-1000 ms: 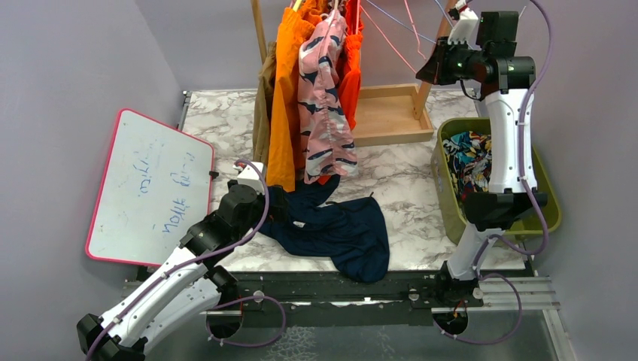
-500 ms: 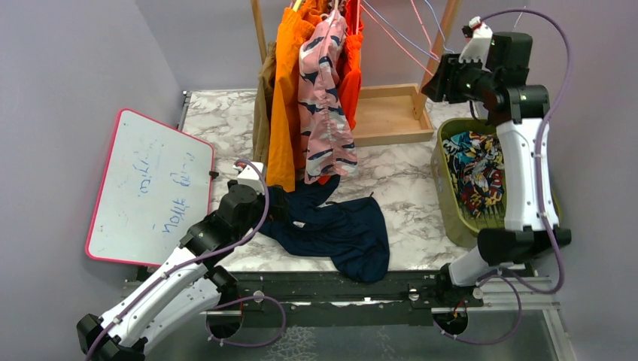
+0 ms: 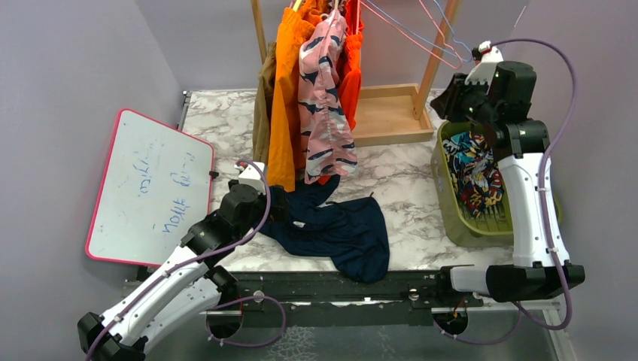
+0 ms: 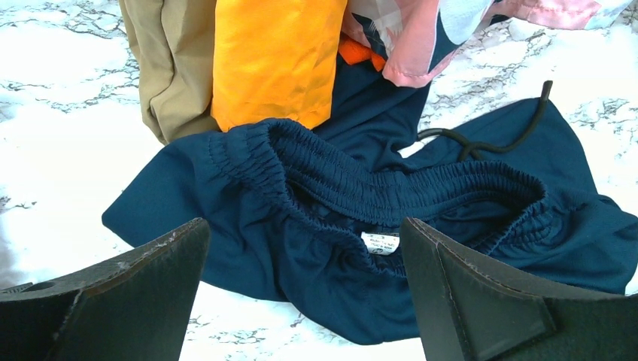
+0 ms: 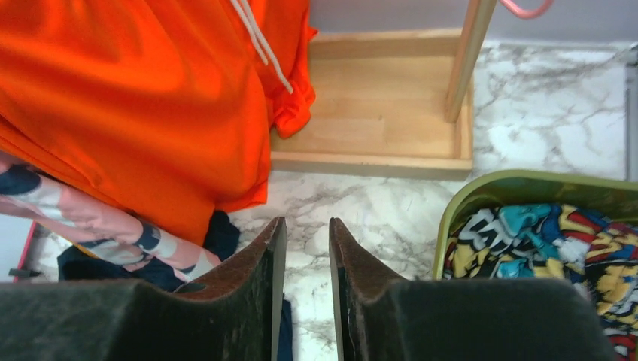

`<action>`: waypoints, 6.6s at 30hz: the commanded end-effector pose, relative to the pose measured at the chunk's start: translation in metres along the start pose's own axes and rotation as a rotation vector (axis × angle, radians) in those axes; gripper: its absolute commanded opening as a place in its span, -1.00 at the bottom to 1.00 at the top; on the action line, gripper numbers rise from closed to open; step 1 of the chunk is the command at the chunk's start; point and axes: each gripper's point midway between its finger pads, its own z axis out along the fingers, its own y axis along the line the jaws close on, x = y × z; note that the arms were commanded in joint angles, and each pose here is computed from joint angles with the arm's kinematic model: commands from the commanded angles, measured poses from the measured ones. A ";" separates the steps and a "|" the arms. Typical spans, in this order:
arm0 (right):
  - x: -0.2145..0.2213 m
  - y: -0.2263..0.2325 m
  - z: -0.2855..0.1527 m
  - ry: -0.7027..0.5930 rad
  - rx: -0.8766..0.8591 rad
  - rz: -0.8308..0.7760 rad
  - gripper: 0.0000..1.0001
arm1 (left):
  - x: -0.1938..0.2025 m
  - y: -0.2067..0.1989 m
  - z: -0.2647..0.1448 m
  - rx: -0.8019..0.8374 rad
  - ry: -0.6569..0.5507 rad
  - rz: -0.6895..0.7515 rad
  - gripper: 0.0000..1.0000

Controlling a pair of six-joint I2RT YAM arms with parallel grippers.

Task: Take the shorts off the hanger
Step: Place the hanger on the clothes rod, then adjust the shorts at the center of the board.

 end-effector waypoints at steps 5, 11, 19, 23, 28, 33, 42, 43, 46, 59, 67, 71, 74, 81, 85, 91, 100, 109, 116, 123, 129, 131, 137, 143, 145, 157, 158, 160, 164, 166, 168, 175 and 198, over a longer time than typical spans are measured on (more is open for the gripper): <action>0.087 0.072 -0.017 0.114 -0.441 0.174 -0.02 | -0.017 0.001 -0.005 -0.001 -0.069 -0.008 0.98; 0.183 0.102 -0.034 0.256 -0.614 0.279 0.29 | -0.024 0.007 -0.010 -0.026 -0.107 -0.018 0.98; 0.271 0.154 -0.040 0.404 -0.639 0.162 0.48 | -0.031 0.015 -0.014 -0.054 -0.140 -0.035 0.98; 0.295 0.184 -0.030 0.387 -0.639 0.016 0.49 | -0.033 0.018 -0.016 -0.064 -0.153 -0.042 0.98; 0.311 0.226 -0.013 0.326 -0.655 -0.239 0.54 | -0.037 0.027 -0.021 -0.106 -0.178 -0.061 0.98; 0.316 0.272 0.001 0.237 -0.705 -0.482 0.72 | -0.043 0.036 -0.030 -0.140 -0.225 -0.090 0.98; 0.344 0.309 0.039 0.254 -0.759 -0.585 0.99 | -0.051 0.049 -0.046 -0.186 -0.296 -0.137 0.98; 0.350 0.309 0.043 0.272 -0.755 -0.591 0.99 | -0.052 0.050 -0.048 -0.190 -0.302 -0.140 0.98; 0.360 0.302 0.059 0.297 -0.674 -0.596 0.99 | -0.053 0.052 -0.050 -0.193 -0.316 -0.150 0.98; 0.455 0.249 0.082 0.586 -0.459 -0.642 0.86 | -0.051 0.052 -0.049 -0.192 -0.307 -0.143 0.98; 0.458 0.244 0.056 0.664 -0.489 -0.579 -0.55 | -0.050 0.052 -0.048 -0.193 -0.304 -0.142 0.98; 0.404 0.269 0.034 0.498 -0.624 -0.517 -0.80 | -0.050 0.052 -0.047 -0.193 -0.301 -0.141 0.98; 0.357 0.290 0.010 0.355 -0.754 -0.481 -0.85 | -0.050 0.052 -0.047 -0.195 -0.300 -0.139 0.98; 0.277 0.309 -0.035 0.109 -0.906 -0.433 -0.93 | -0.051 0.052 -0.048 -0.195 -0.302 -0.142 0.98; 0.220 0.315 -0.060 -0.061 -0.940 -0.396 -0.98 | -0.051 0.052 -0.048 -0.196 -0.303 -0.142 0.98; 0.122 0.314 -0.097 -0.384 -0.927 -0.313 -0.98 | -0.051 0.052 -0.048 -0.195 -0.304 -0.143 0.98; 0.179 0.293 -0.075 -0.215 -0.856 -0.326 -0.98 | -0.051 0.053 -0.049 -0.197 -0.308 -0.146 0.98; 0.311 0.220 -0.061 0.221 -0.617 -0.161 -0.97 | -0.050 0.052 -0.046 -0.195 -0.295 -0.141 0.98; 0.344 0.215 -0.040 0.415 -0.473 -0.181 -0.33 | -0.049 0.051 -0.044 -0.194 -0.285 -0.138 0.98; 0.388 0.227 -0.014 0.607 -0.415 -0.241 0.65 | -0.050 0.052 -0.047 -0.191 -0.300 -0.147 0.98; 0.433 0.219 -0.004 0.749 -0.371 -0.299 0.99 | -0.050 0.053 -0.047 -0.193 -0.298 -0.145 0.98; 0.450 0.211 -0.002 0.792 -0.335 -0.329 0.99 | -0.050 0.052 -0.047 -0.193 -0.297 -0.146 0.98; 0.479 0.170 0.004 0.834 -0.061 -0.533 0.42 | -0.049 0.052 -0.046 -0.192 -0.295 -0.143 0.98; 0.473 0.180 0.005 0.819 -0.072 -0.599 -0.32 | -0.049 0.053 -0.046 -0.194 -0.293 -0.142 0.98; 0.460 0.187 0.006 0.779 -0.085 -0.576 -0.67 | -0.049 0.052 -0.046 -0.193 -0.292 -0.142 0.98; 0.312 0.206 -0.024 0.328 -0.182 -0.277 -0.98 | -0.048 0.052 -0.045 -0.195 -0.286 -0.139 0.98; 0.299 0.201 -0.027 0.284 -0.170 -0.255 -0.97 | -0.048 0.052 -0.045 -0.194 -0.286 -0.138 0.98; 0.280 0.194 -0.036 0.224 -0.166 -0.218 -0.98 | -0.048 0.052 -0.045 -0.194 -0.286 -0.138 0.98; 0.247 0.174 -0.052 0.138 -0.123 -0.164 -0.98 | -0.048 0.052 -0.044 -0.195 -0.285 -0.138 0.98; 0.228 0.164 -0.060 0.089 -0.096 -0.152 -0.98 | -0.047 0.052 -0.044 -0.194 -0.283 -0.137 0.98; 0.205 0.153 -0.067 0.039 -0.053 -0.154 -0.98 | -0.048 0.052 -0.043 -0.193 -0.282 -0.137 0.98; 0.126 0.123 -0.091 -0.151 0.084 -0.172 -0.98 | -0.046 0.051 -0.042 -0.193 -0.273 -0.133 0.98; 0.324 0.133 -0.031 0.483 -0.025 -0.199 -0.62 | -0.044 0.049 -0.039 -0.184 -0.259 -0.127 0.98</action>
